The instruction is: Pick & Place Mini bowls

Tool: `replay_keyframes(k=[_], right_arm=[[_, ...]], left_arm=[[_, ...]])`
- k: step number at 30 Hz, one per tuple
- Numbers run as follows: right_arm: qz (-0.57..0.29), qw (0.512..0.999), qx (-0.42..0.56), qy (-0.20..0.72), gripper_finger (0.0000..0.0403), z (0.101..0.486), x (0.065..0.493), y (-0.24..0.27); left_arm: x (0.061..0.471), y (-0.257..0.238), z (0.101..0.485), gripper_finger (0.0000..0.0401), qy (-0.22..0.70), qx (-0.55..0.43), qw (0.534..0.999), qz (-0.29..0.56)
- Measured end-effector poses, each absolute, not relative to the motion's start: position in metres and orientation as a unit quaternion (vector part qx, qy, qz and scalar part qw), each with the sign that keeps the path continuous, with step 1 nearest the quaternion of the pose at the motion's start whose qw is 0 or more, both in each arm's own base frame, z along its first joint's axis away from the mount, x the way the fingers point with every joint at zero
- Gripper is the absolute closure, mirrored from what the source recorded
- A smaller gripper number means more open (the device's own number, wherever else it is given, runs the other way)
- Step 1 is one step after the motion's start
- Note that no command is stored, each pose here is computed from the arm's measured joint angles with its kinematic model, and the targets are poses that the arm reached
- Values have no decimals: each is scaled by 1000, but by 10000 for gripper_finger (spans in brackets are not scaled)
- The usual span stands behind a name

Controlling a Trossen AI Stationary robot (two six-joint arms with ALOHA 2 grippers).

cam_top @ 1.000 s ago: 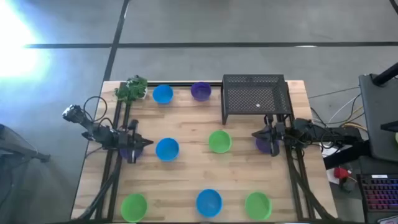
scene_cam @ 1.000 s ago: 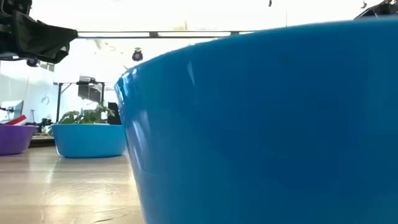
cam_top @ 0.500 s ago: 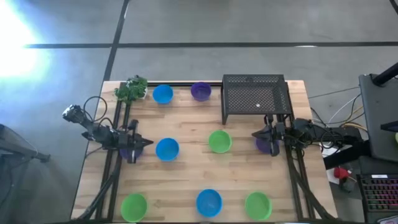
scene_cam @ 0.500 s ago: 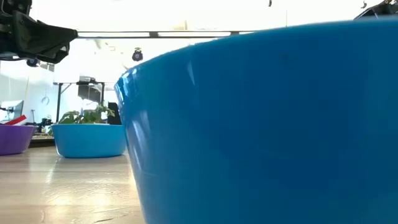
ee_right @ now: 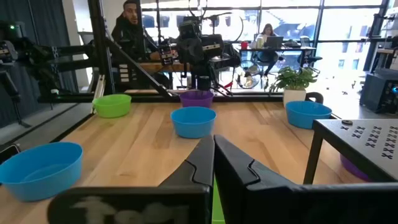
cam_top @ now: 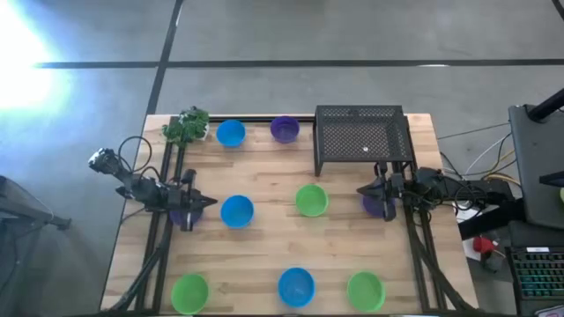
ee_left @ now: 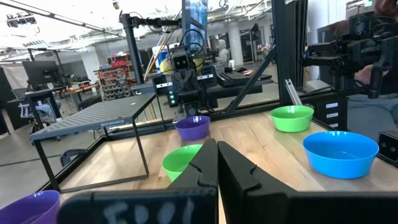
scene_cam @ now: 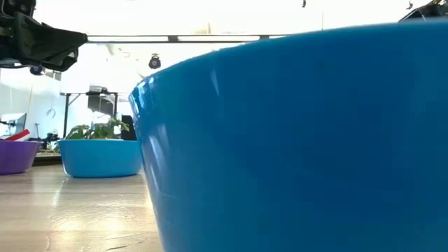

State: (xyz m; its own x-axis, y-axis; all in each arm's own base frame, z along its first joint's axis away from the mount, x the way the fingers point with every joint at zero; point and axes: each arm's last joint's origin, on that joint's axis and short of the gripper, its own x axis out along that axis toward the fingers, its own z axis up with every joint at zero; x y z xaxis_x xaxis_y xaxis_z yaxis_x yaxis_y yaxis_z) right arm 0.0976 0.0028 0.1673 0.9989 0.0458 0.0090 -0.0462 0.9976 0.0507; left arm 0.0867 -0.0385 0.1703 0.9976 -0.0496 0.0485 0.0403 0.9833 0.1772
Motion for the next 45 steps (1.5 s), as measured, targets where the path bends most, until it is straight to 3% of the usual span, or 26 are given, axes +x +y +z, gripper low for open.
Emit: replay_keyframes(k=[14,45], right_arm=[[23,999,26,-10,394,168,98,3],[24,984,11,-178,394,200,91,3]], left_arm=[[87,-39,170,401,-26,89,995,-22],[87,-39,171,401,-28,88,996,-22]])
